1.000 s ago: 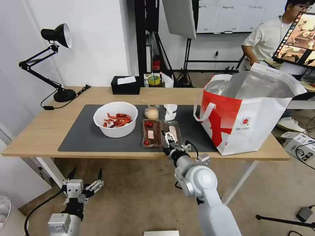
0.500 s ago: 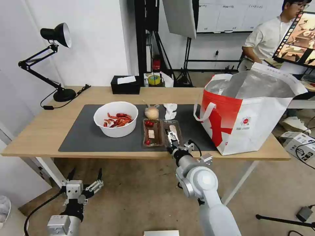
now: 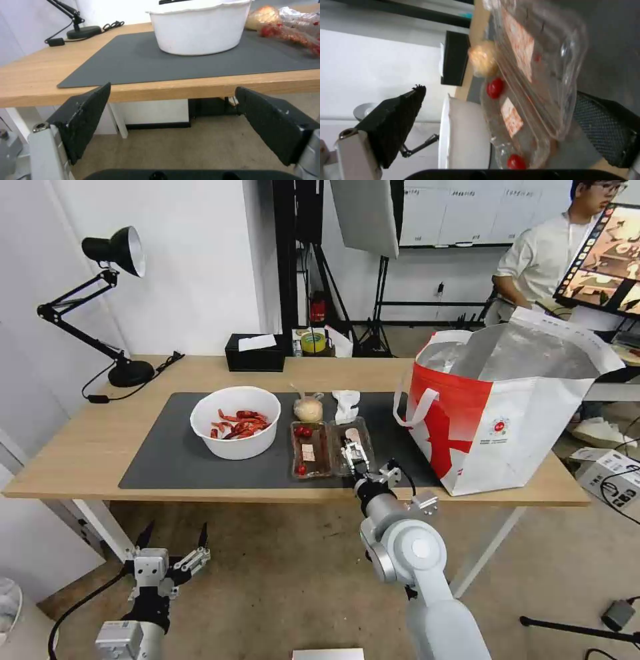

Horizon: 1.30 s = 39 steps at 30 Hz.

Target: Pick up the trash from the table and place it into the takeout bag.

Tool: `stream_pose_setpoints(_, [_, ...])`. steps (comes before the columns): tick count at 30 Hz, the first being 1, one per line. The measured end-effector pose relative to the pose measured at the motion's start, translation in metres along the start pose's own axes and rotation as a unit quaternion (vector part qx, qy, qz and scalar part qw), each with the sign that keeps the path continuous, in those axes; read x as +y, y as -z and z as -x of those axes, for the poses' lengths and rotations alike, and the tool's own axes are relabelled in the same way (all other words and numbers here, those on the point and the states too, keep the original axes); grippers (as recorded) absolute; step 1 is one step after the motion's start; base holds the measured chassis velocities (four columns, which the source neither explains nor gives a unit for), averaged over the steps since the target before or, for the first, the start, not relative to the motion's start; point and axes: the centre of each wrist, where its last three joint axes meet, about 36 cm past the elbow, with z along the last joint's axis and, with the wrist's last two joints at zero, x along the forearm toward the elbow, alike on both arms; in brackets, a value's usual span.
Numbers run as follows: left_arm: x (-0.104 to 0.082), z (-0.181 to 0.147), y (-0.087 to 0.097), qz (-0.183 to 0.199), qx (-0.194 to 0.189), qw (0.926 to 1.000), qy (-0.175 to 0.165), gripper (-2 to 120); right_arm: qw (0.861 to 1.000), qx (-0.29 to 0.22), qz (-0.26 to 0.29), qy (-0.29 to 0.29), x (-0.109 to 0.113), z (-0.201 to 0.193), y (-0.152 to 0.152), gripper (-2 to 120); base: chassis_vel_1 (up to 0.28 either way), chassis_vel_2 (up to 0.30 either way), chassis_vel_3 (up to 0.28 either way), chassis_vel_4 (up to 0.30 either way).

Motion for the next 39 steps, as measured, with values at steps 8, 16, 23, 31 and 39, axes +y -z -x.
stream_pose_setpoints(8, [0.002, -0.004, 0.003, 0.001, -0.007, 1.0, 0.004, 100, 0.997, -0.01, -0.058, 0.051, 0.023, -0.002, 0.006, 100, 0.0, 0.0, 0.0, 0.0])
stream_pose_setpoints(16, [0.002, -0.004, 0.004, 0.002, -0.008, 0.9999, 0.006, 100, 0.996, 0.036, -0.06, 0.061, 0.036, 0.009, 0.009, 100, 0.0, 0.0, 0.0, 0.0])
stream_pose_setpoints(23, [0.002, -0.006, 0.003, 0.001, -0.009, 0.9999, 0.011, 100, 0.989, 0.134, -0.06, 0.032, 0.053, 0.039, -0.007, 100, 0.0, 0.0, 0.0, 0.0])
stream_pose_setpoints(31, [0.002, -0.008, 0.005, 0.003, -0.014, 0.9998, 0.014, 100, 0.985, 0.159, -0.067, -0.016, 0.067, 0.059, -0.017, 100, 0.0, 0.0, 0.0, 0.0])
stream_pose_setpoints(39, [0.004, -0.006, 0.01, 0.006, -0.022, 0.9997, 0.011, 100, 0.972, 0.102, -0.199, 0.066, 0.062, 0.056, 0.007, 100, 0.0, 0.0, 0.0, 0.0])
